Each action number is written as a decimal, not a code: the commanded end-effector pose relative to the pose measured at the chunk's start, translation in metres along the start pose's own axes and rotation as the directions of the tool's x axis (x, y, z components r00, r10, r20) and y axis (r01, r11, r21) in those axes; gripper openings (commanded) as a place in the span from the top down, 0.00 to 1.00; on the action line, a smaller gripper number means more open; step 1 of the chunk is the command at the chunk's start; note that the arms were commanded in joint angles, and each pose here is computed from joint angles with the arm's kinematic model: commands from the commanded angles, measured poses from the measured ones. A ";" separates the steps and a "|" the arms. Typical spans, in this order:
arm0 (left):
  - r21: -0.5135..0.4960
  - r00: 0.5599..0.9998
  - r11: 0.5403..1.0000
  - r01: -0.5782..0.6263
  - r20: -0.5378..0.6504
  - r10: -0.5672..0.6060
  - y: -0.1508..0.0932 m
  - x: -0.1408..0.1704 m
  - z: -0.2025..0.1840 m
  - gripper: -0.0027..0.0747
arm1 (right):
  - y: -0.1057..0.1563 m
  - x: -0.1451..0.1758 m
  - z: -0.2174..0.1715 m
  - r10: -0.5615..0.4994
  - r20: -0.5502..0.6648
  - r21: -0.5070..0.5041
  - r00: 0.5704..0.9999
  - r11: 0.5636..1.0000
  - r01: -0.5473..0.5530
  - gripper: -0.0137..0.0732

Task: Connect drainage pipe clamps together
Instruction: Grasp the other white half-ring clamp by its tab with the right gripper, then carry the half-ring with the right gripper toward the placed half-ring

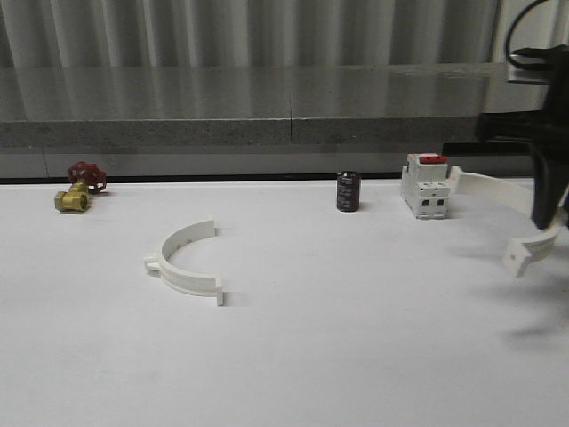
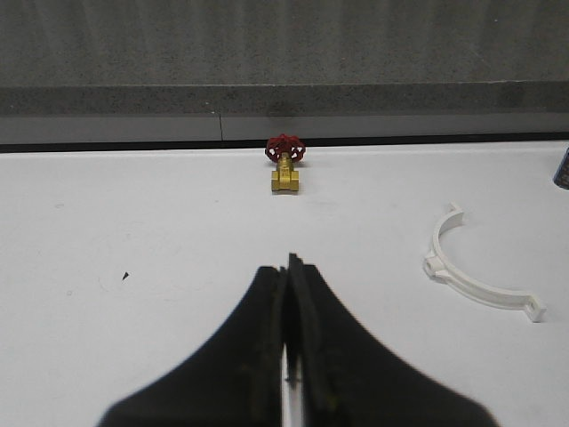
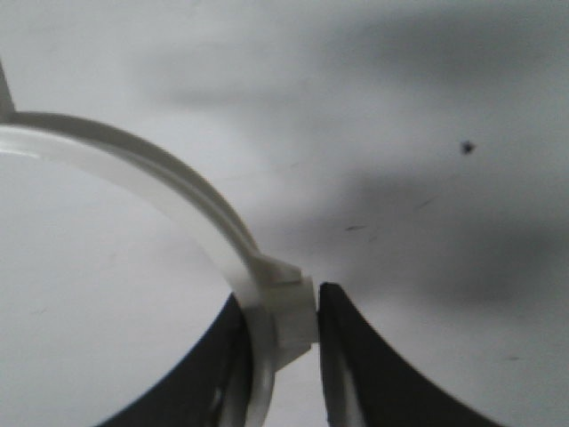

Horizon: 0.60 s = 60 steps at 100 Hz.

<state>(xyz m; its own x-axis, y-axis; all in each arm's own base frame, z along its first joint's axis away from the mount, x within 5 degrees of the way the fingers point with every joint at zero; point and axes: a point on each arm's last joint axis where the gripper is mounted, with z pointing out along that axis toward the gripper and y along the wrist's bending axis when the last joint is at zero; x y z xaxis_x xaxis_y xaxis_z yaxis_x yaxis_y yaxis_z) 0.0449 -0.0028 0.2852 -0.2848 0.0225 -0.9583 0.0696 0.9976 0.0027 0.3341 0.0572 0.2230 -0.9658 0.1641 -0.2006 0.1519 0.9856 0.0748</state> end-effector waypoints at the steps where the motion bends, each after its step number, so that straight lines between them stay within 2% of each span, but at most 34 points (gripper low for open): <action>1: -0.001 0.995 1.000 0.005 0.096 -0.005 0.000 -0.015 -0.003 0.99 | 0.025 0.004 -0.028 -0.014 0.068 -0.047 0.998 0.999 0.017 0.88; 20: -0.001 0.995 1.000 0.005 0.096 -0.005 0.000 -0.015 -0.003 0.99 | 0.061 0.013 -0.033 -0.001 0.081 -0.090 0.997 0.996 0.009 0.88; 42: -0.001 0.995 1.000 0.005 0.096 -0.005 0.000 -0.015 -0.003 0.99 | 0.100 0.005 -0.026 -0.063 0.073 -0.028 0.995 0.997 0.066 0.88; 60: -0.001 0.995 1.000 0.005 0.096 -0.005 0.000 -0.015 -0.003 0.99 | 0.140 0.000 -0.016 -0.110 0.084 -0.048 0.990 0.992 0.115 0.88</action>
<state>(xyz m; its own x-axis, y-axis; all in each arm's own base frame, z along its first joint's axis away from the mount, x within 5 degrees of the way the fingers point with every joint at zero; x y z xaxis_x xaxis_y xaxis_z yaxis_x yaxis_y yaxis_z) 0.0449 -0.0028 0.2852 -0.2848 0.0225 -0.9583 0.0696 0.9976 0.0027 0.3479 0.1808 0.2247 -0.9748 0.0750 -0.2100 0.0622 0.9958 0.0672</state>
